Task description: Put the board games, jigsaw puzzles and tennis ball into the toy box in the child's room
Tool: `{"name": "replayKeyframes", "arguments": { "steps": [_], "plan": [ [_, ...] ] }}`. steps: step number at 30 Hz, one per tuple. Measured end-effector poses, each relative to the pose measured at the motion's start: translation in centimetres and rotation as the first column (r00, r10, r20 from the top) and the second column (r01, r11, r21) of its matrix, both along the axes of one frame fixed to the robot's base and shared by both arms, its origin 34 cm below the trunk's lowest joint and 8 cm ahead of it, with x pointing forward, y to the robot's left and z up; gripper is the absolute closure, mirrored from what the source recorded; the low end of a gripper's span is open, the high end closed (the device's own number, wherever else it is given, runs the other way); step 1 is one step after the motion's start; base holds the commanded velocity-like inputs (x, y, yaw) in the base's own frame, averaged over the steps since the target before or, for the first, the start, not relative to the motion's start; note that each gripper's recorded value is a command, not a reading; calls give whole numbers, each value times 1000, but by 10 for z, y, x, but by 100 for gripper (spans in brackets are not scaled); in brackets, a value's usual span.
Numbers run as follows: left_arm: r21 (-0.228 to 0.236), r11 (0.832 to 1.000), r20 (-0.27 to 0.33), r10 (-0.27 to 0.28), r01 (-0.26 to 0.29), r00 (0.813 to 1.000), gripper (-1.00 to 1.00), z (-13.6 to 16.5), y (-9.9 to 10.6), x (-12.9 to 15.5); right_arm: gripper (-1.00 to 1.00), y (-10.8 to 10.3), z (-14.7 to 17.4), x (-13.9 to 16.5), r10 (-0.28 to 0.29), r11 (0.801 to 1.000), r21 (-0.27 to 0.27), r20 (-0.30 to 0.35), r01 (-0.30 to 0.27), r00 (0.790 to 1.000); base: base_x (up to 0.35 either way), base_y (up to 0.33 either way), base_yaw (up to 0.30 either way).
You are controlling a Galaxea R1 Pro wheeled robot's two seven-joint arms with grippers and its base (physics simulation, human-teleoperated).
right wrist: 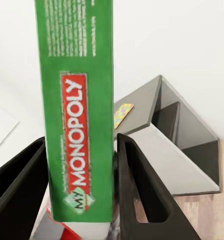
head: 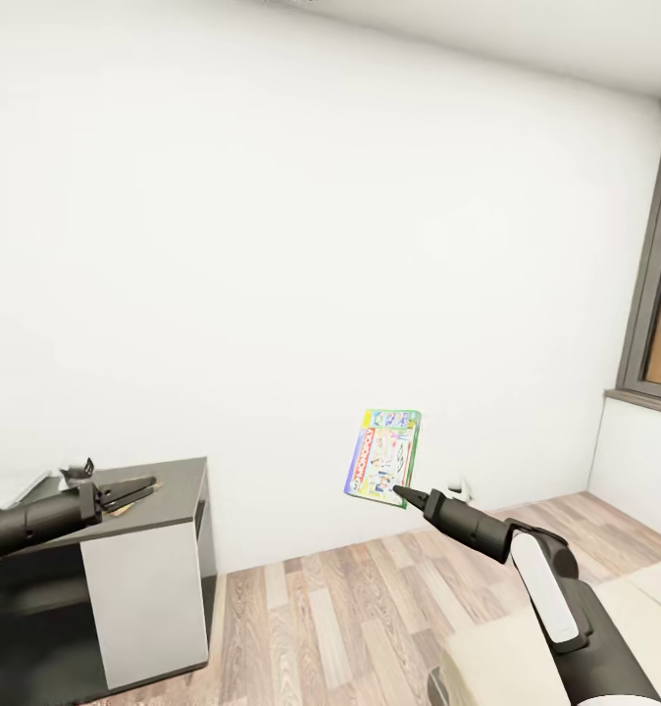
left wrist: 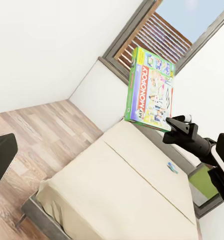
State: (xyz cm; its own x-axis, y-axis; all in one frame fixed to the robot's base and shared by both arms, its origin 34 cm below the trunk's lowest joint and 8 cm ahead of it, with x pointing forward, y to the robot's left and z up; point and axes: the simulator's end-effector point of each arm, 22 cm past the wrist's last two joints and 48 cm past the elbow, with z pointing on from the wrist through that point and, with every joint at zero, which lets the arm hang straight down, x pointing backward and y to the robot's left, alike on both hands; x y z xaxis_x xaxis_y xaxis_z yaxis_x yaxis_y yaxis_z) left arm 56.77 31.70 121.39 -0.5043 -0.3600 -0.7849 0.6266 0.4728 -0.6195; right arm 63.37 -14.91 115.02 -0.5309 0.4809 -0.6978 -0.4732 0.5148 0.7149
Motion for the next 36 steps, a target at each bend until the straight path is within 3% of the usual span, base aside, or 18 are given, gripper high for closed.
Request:
{"name": "replayKeyframes", "arguments": {
  "steps": [12,23,27,36],
  "plan": [
    [-1,1000,0,5,-5,1000,-100,13,3,-4,100,0,11,-3,-1,1000,-1,-1,1,1000,0,0,291],
    [46,997,13,67,-68,998,-100,33,44,-13,100,0,21,-7,-1,1000,-1,-1,1,1000,0,0,291],
    [38,994,27,106,-107,994,-100,42,63,-17,100,0,24,-9,-1,1000,-1,-1,1,1000,0,0,291],
    [29,992,32,121,-122,992,-100,52,69,-21,100,0,30,-12,-1,1000,-2,-2,1,1000,0,0,291]
  ]
}}
